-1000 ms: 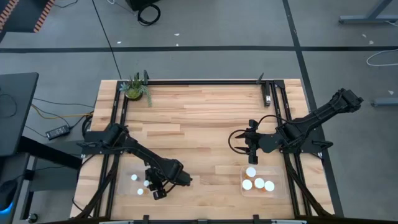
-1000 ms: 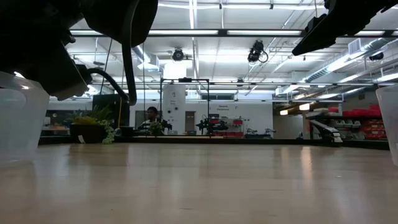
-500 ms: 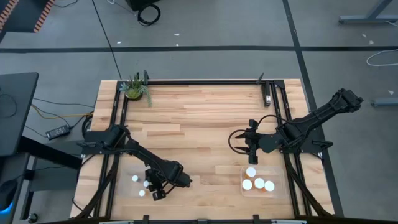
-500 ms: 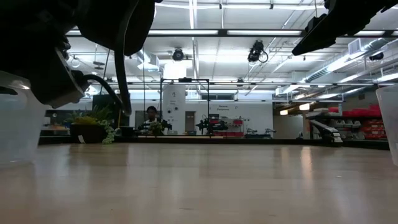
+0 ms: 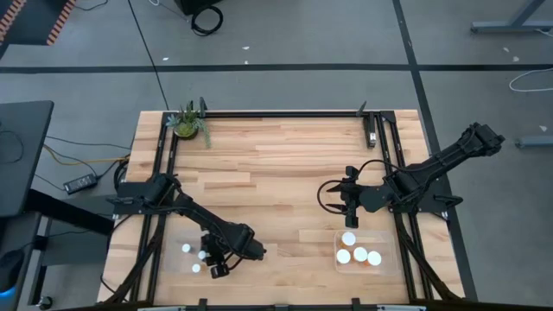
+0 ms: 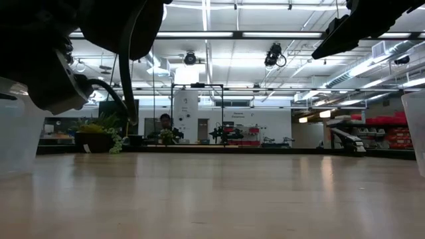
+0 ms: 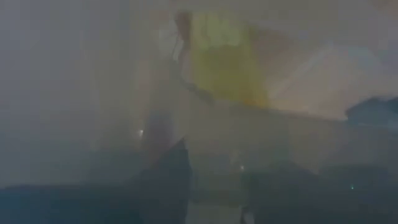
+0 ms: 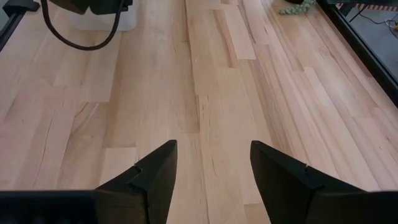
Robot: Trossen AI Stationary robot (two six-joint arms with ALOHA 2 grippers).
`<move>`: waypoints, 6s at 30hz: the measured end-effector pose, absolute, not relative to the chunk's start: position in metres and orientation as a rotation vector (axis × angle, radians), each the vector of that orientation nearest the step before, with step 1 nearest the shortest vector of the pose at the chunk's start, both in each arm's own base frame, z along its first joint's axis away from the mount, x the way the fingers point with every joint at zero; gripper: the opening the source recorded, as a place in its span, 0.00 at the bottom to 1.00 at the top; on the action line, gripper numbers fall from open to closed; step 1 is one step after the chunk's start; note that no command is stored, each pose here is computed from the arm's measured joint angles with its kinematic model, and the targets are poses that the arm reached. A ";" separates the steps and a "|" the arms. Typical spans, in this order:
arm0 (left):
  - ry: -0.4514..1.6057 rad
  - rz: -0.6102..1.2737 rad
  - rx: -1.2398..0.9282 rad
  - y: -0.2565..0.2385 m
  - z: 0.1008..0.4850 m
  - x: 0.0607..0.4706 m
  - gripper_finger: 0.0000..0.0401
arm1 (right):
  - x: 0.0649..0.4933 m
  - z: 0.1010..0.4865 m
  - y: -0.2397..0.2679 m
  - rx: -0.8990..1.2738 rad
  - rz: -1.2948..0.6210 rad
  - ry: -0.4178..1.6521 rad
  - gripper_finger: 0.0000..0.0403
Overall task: Pick and place medicine bottles into bin by pill shape (circle, oval)
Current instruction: Put the small yellow pill bottle into the left transparent bin, then return to Home Position
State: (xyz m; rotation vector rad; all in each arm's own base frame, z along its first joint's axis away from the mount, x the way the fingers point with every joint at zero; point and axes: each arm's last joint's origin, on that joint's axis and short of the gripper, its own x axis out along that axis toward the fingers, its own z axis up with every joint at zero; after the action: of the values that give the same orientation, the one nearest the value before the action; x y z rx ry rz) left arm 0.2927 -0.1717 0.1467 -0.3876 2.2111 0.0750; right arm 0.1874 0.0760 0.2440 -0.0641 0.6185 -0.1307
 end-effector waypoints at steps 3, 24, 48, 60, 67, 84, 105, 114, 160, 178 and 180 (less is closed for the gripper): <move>2.191 0.075 -0.373 -0.172 0.146 0.294 0.35 | 0.187 0.244 0.076 -0.064 -0.131 0.618 0.52; 2.155 0.070 -0.354 -0.172 0.145 0.296 0.41 | 0.187 0.244 0.076 -0.064 -0.131 0.619 0.52; 2.164 0.154 -0.396 -0.166 0.176 0.285 0.59 | 0.187 0.244 0.076 -0.058 -0.133 0.619 0.52; 1.962 0.124 -0.257 -0.155 0.214 0.277 0.51 | 0.187 0.244 0.076 -0.060 -0.132 0.618 0.52; 1.566 0.091 -0.039 -0.145 0.258 0.271 0.40 | 0.187 0.244 0.076 -0.064 -0.130 0.619 0.52; 0.630 0.069 0.223 -0.099 0.283 0.200 0.08 | 0.199 0.261 0.080 -0.200 -0.019 0.437 0.52; 0.080 0.149 0.044 -0.046 0.221 0.124 0.02 | 0.219 0.281 0.016 -0.241 0.129 0.244 0.52; -0.062 0.244 0.074 -0.027 0.208 0.110 0.01 | 0.186 0.274 0.008 -0.203 0.083 0.165 0.47; -0.045 0.397 -0.090 -0.015 0.171 0.099 0.03 | 0.112 0.185 -0.004 0.140 0.042 -0.149 0.11; -0.050 0.396 -0.112 -0.015 0.171 0.099 0.10 | 0.112 0.185 -0.004 0.142 0.040 -0.151 0.12; -0.050 0.396 -0.111 -0.015 0.171 0.099 0.09 | 0.112 0.185 -0.004 0.142 0.040 -0.151 0.12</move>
State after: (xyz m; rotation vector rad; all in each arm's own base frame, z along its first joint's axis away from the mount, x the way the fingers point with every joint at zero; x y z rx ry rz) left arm 0.0985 -0.0150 0.1706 -0.1114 -0.0501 0.3957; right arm 0.1119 -0.0044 0.1854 0.1418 -0.1514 0.0403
